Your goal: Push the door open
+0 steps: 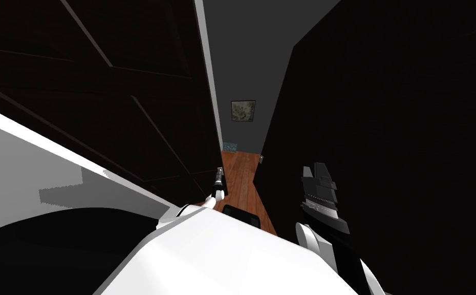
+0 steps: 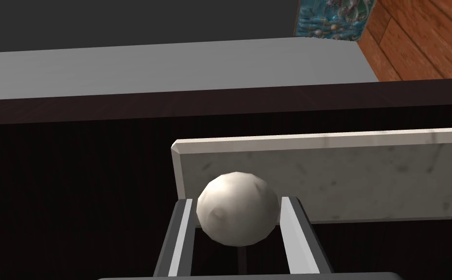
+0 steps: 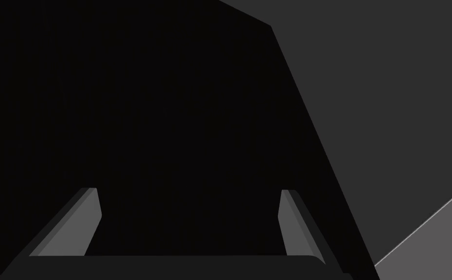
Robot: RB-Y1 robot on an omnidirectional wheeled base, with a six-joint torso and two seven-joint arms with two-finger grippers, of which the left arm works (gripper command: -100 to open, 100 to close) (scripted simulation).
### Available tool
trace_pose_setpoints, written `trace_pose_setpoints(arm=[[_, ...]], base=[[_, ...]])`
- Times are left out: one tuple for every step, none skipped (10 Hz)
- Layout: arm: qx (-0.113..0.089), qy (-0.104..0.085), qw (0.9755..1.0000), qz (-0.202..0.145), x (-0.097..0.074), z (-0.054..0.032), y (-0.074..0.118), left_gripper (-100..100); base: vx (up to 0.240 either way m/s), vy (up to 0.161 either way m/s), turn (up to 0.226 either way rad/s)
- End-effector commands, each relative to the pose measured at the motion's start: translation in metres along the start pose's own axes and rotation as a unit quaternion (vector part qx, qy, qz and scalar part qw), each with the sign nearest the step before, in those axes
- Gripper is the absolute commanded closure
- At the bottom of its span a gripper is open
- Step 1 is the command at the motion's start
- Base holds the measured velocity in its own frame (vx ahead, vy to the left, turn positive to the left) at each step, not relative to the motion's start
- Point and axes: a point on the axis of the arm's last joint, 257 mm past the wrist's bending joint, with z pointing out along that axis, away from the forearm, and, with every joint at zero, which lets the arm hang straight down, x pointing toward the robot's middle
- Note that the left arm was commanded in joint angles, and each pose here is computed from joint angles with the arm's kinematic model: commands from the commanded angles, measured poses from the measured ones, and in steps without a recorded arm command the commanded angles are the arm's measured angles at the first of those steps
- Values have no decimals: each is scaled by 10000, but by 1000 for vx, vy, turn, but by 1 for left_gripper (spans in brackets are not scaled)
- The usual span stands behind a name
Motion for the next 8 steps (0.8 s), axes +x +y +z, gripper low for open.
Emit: trace_pose_setpoints(arm=[[45,-158,9999,55,-163,39,-31,100],[45,-158,9999,55,-163,39,-31,100],[74,-279,9995,88,-279,62,-53,100],[95,-372,9992,110,-365,75,-69,100],[116,-472,9987,132,-455,88,-86,100],[116,-472,9987,132,-455,88,-86,100],[155,-698,9973,169,-647,105,-121,100],[155,-698,9973,169,-647,105,-121,100]], base=[[96,45,-21],[128,45,-6],[165,55,-4],[173,76,-13],[208,118,-9],[154,95,16],[206,88,62],[169,102,55]])
